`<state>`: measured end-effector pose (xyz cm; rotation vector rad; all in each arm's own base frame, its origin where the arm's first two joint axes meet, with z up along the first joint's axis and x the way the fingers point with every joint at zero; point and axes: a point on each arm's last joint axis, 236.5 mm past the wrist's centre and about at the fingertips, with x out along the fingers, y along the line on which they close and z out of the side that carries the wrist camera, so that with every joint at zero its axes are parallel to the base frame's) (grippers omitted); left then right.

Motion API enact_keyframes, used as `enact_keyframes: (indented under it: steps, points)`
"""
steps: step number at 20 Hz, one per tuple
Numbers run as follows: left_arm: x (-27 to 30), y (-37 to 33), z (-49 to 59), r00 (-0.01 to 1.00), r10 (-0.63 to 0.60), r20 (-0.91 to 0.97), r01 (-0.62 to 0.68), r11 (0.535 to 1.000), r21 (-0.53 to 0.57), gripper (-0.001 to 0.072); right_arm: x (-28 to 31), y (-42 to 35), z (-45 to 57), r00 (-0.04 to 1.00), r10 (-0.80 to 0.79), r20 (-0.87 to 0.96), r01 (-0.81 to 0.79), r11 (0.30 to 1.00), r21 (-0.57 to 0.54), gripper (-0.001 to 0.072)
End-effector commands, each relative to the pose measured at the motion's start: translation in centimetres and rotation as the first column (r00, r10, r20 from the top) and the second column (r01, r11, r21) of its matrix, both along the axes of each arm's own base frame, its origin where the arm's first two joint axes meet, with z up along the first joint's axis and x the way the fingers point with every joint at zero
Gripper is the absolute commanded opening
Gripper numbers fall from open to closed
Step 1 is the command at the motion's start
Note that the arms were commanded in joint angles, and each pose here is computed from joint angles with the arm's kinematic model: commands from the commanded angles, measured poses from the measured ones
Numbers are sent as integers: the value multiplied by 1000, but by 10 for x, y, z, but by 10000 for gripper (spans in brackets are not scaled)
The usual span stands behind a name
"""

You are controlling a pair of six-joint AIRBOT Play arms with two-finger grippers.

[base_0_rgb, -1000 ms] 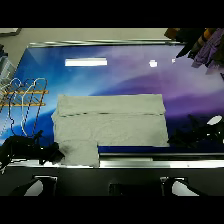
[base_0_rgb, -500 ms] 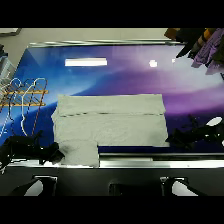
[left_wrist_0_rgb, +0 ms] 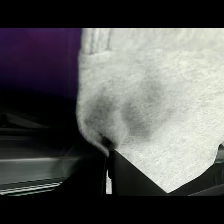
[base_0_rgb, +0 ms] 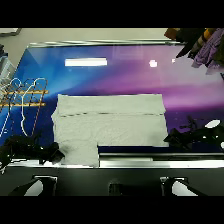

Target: Fold the clothes and pants, and hang the long-sleeved shirts on hangers.

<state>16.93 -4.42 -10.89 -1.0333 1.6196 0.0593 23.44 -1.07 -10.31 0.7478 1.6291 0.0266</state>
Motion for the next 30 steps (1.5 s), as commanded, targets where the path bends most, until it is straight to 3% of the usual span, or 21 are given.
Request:
enact_keyframes:
  steps: [1,5,8,15,20,25,30]
  points:
    - [1,1,0,1000,1,2,-1,1000,3,17,1,6,-5,1000,-14,16,14,1000,18,345]
    - [1,1,0,1000,1,4,-1,1000,4,17,1,6,-6,1000,-11,24,10,1000,17,287]
    - [10,6,5,1000,0,26,0,1000,14,17,7,16,-1,998,10,63,-14,998,62,44]
    - [47,21,77,988,-56,141,52,998,38,17,-2,34,33,988,88,128,-104,987,124,35]
    - [37,21,129,976,-1,217,-25,993,116,17,-14,39,72,985,66,161,-81,993,84,35]
    - [12,14,154,965,11,264,-53,986,155,16,-62,55,95,957,270,107,-261,961,-92,34]
    - [61,19,181,900,85,428,-146,983,112,16,-17,50,105,958,176,228,-139,975,-172,34]
